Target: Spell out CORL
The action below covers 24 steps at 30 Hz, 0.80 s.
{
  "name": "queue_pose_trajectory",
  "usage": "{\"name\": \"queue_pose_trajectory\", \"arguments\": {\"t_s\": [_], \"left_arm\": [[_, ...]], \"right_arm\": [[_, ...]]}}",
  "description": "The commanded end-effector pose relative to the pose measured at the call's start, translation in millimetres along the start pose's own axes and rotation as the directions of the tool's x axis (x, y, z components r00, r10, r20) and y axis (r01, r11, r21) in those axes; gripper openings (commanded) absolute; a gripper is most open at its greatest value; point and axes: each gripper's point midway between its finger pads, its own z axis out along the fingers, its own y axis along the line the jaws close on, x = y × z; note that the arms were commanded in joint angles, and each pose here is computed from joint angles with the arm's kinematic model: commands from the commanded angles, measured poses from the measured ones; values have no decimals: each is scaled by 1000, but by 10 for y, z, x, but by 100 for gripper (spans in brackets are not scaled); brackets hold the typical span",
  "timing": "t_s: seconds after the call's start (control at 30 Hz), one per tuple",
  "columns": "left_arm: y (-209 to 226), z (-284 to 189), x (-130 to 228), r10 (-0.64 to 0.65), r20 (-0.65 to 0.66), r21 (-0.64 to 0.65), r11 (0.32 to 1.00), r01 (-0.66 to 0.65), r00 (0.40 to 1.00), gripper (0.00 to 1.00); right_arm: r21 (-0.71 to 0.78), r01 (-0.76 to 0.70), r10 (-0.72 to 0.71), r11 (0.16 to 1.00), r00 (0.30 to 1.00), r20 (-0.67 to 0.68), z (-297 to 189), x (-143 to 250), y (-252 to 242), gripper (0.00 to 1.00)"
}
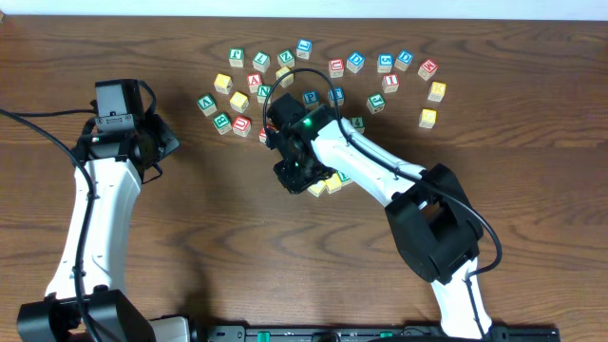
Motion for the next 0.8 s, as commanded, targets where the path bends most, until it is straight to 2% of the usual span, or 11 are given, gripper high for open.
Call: {"name": "queue_pose_trajectory", "arguments": {"t_s": [0.0,0.13,0.2,0.33,0.77], "left_arm": [[41,22,0,14,-3,-19,1000,-14,1000,8],[42,22,0,14,-4,-19,1000,-14,1000,8],[44,22,5,14,-6,-20,1000,-14,1000,8],[47,23,10,14,-7,-21,1000,-15,1000,8],[47,23,11,14,-7,-21,1000,-15,1000,8]], "right_arm": [[79,-175,173,981,984,33,22,-54,-166,18],[97,-280,269,955,957,114,12,-204,-226,14],[99,-304,294,948,950,104,19,-172,-212,9],[123,-311,304,943,950,66,40,-51,-160,4],[172,-220,232,960,971,-58,22,244,-208,5]]}}
